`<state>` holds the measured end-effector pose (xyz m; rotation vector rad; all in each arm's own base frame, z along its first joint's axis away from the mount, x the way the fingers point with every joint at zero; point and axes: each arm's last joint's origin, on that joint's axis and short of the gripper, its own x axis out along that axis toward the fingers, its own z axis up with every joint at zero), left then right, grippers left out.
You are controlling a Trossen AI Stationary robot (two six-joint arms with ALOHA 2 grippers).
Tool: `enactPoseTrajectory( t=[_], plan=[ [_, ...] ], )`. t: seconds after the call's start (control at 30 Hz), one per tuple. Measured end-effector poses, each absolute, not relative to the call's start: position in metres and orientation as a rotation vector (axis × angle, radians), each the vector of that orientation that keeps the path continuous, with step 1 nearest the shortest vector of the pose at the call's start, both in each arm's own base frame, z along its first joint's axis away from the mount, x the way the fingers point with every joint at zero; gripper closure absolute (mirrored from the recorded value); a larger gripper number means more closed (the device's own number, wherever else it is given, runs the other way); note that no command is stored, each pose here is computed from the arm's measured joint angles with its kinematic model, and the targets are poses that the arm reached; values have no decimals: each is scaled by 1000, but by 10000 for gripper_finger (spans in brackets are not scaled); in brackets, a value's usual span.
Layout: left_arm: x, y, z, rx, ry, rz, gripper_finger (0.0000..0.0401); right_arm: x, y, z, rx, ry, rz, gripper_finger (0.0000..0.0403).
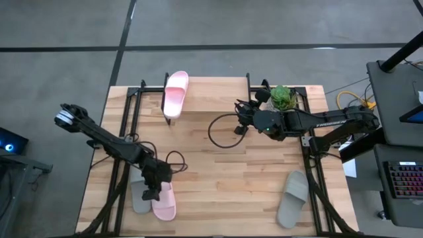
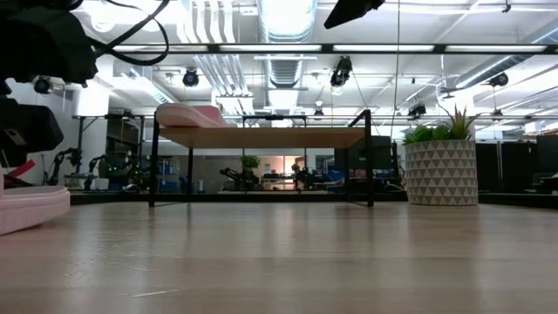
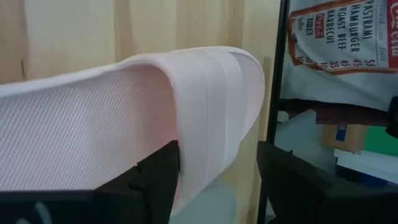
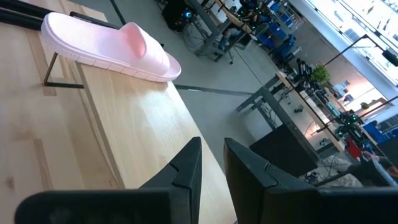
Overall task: Pick and place slides into the shelf
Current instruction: Put the pink slipper on the shelf
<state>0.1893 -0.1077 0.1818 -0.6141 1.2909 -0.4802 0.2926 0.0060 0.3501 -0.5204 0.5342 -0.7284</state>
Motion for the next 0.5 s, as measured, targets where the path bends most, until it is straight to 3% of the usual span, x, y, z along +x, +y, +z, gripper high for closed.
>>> enactPoseTrajectory(
  t=[0.3, 0.5],
  plan=[
    [199, -114, 167, -644, 1338, -511, 197, 293, 6, 350, -521, 536, -728, 344],
    [201, -116, 157, -657, 1394, -529, 239, 293, 6, 350, -522, 536, -729, 344]
  ],
)
